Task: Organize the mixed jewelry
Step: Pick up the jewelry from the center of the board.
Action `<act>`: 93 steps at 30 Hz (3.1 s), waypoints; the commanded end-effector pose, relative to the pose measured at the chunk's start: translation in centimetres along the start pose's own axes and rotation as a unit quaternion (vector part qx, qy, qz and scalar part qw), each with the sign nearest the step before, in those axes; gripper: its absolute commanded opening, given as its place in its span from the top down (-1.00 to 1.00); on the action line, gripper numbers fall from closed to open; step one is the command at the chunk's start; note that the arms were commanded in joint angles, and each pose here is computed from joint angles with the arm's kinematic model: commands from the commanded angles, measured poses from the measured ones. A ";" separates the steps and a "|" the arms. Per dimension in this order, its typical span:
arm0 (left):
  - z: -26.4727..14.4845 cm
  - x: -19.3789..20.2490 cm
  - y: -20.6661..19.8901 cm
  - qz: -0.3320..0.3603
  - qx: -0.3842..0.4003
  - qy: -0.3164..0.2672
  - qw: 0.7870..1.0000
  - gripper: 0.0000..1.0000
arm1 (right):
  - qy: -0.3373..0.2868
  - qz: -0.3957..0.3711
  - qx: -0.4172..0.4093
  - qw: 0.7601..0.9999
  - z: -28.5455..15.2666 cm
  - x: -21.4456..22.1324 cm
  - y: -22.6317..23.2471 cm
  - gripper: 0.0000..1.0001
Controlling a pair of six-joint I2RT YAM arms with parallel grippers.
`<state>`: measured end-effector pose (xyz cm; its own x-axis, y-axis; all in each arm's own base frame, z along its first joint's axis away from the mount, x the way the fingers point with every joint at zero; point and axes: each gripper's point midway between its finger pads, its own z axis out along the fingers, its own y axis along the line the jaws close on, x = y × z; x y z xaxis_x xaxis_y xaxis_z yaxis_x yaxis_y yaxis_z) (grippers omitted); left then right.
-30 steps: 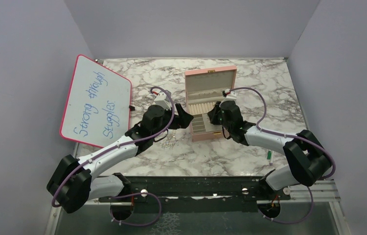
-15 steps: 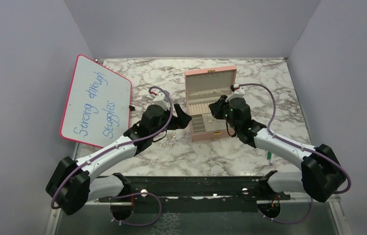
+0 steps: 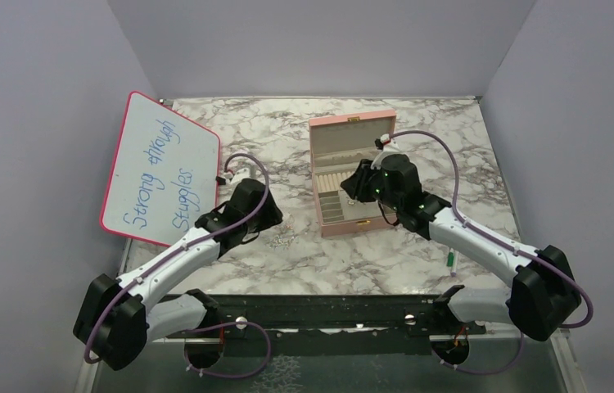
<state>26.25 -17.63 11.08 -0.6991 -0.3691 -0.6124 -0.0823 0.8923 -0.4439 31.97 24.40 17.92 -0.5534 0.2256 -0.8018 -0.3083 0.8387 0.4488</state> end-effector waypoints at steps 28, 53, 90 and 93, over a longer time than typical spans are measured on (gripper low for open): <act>6.1 5.4 0.9 0.090 -0.049 0.175 0.979 0.40 | 0.118 0.031 -0.044 0.992 -1.5 5.4 1.0 0.42; 7.2 2.9 -1.8 0.216 -0.046 0.146 0.964 0.30 | 0.126 0.052 -0.013 0.991 -1.6 6.2 -0.1 0.44; 8.9 6.7 0.3 0.262 -0.072 0.211 0.939 1.00 | 0.107 0.048 0.011 0.993 -2.4 5.5 -0.9 0.47; 8.3 5.6 -1.1 0.261 -0.048 0.198 0.944 1.00 | 0.104 0.049 0.010 0.993 -2.5 5.2 -0.8 0.48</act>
<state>28.35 -22.43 2.09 -0.8813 0.2187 -0.4190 0.2714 0.9599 -0.0698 27.39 24.33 14.02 -0.7409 0.1838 -0.6459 -0.2513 0.8160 0.5205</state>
